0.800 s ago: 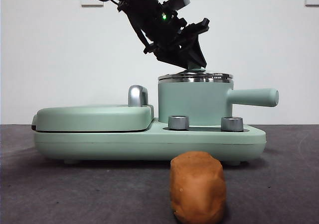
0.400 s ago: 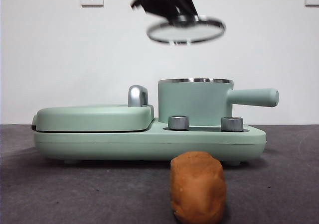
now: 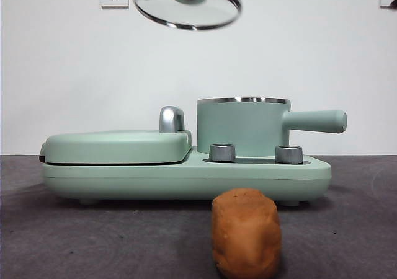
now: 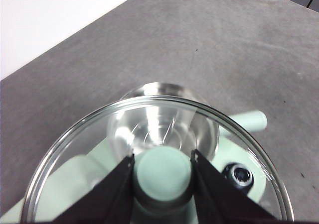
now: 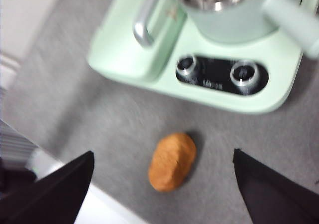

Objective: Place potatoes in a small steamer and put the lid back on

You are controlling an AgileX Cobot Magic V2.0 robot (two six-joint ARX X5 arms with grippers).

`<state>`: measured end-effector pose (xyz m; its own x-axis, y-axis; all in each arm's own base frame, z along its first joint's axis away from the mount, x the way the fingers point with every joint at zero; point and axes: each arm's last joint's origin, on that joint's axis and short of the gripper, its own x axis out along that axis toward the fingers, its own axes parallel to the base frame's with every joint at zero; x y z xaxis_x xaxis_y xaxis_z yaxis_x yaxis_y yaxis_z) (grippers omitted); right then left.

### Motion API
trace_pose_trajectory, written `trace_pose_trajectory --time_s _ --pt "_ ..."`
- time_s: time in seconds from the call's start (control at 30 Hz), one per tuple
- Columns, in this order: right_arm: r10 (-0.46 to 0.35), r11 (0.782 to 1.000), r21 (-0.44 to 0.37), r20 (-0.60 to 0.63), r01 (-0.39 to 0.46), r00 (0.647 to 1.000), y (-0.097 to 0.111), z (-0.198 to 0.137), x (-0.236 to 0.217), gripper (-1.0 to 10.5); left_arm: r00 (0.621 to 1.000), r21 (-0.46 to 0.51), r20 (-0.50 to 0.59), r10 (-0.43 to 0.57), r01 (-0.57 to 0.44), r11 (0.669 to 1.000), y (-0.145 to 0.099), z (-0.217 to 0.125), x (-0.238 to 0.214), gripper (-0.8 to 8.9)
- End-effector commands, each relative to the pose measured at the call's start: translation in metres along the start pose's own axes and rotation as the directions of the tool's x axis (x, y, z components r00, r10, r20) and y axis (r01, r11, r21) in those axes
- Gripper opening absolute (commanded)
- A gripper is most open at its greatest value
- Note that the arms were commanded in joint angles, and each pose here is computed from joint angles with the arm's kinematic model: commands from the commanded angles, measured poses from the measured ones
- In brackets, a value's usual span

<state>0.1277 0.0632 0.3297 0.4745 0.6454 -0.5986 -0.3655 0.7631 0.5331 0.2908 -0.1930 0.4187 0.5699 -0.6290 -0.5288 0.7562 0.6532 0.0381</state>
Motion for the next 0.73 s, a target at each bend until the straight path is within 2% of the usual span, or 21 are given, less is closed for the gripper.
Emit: trace_pose_trajectory --time_s 0.03,0.17,0.4,0.6,0.73 --pt "-0.041 0.999 -0.017 -0.071 0.04 0.997 0.011 0.004 0.023 4.5 0.999 0.021 0.05 0.013 -0.014 1.0 -0.002 0.009 -0.028 0.2" --pt "-0.1 0.994 -0.054 -0.164 0.092 0.981 0.024 0.001 0.06 4.5 0.999 0.011 0.042 0.026 -0.026 1.0 -0.003 0.007 -0.05 0.18" --pt "-0.169 0.984 -0.101 -0.245 0.148 0.955 0.04 -0.008 0.122 4.5 0.999 0.01 -0.013 0.036 -0.036 0.999 -0.003 -0.001 -0.073 0.18" --pt "-0.236 0.972 -0.098 -0.342 0.215 0.91 0.038 -0.022 0.165 4.5 0.998 0.001 -0.044 0.04 -0.04 0.999 0.0 -0.005 -0.075 0.19" --pt "-0.277 0.961 -0.11 -0.423 0.254 0.863 0.033 -0.034 0.191 4.5 0.998 0.0 -0.044 0.042 -0.042 0.999 0.0 -0.005 -0.075 0.19"
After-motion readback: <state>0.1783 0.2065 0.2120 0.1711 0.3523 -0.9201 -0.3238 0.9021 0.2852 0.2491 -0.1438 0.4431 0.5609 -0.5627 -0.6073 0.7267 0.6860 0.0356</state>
